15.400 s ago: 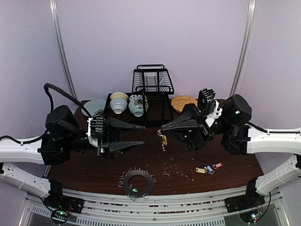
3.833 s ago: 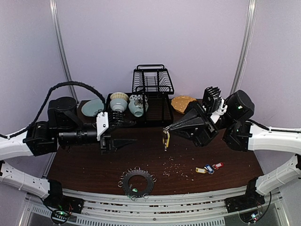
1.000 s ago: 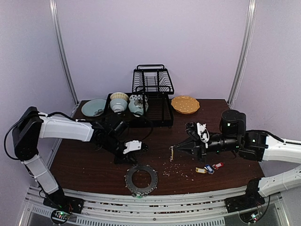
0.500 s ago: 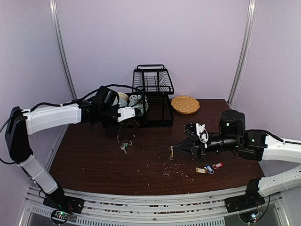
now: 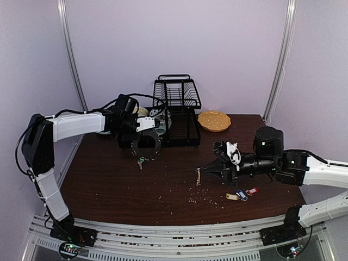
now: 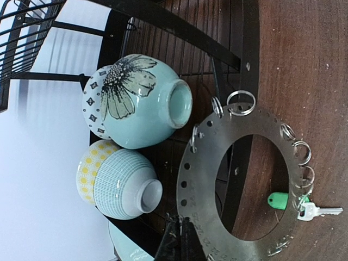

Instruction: Put the keys on the keyring

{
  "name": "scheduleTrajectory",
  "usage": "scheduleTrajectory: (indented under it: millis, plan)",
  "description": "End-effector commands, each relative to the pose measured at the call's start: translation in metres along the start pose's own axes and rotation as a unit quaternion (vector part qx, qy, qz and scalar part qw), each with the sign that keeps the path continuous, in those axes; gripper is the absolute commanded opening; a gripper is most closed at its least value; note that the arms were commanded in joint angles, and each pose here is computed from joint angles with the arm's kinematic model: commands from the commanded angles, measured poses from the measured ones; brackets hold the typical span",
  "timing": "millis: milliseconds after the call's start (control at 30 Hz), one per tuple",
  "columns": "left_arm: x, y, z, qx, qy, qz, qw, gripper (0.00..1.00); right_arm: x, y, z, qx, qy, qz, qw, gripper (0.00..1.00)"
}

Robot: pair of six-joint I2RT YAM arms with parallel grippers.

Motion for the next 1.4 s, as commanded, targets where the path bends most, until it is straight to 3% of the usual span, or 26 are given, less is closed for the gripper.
scheduleTrajectory:
  millis: [0, 500, 633, 800, 1367]
  plan:
    - [0.006, 0.021, -0.013, -0.008, -0.031, -0.047, 0.998, 0.00, 0.003, -0.006, -0.010, 0.005, -0.009, 0.011, 1.000, 0.00]
    - [0.003, 0.038, -0.012, -0.027, -0.008, -0.117, 0.993, 0.00, 0.001, -0.008, -0.013, 0.005, -0.010, 0.009, 1.000, 0.00]
    - [0.005, 0.028, -0.014, -0.035, -0.039, -0.086, 0.995, 0.00, 0.001, -0.008, -0.012, 0.005, -0.009, 0.010, 1.000, 0.00]
    - [-0.015, 0.022, -0.001, -0.034, 0.004, -0.089, 0.995, 0.00, 0.000, -0.008, -0.013, 0.002, -0.013, 0.007, 1.000, 0.00]
    - [-0.012, 0.020, 0.000, -0.017, -0.002, -0.079, 0.997, 0.03, -0.001, -0.009, -0.014, 0.005, -0.010, 0.007, 1.000, 0.00]
Point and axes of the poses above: each gripper's point midway between its finger pads, its own x axis back along the fingers, its own y axis along the line the jaws close on, z = x × y, the point moved 8 cm from there along x, back along the fingers, and after that the axes turned 10 degrees about x, right-handed, at the moved point
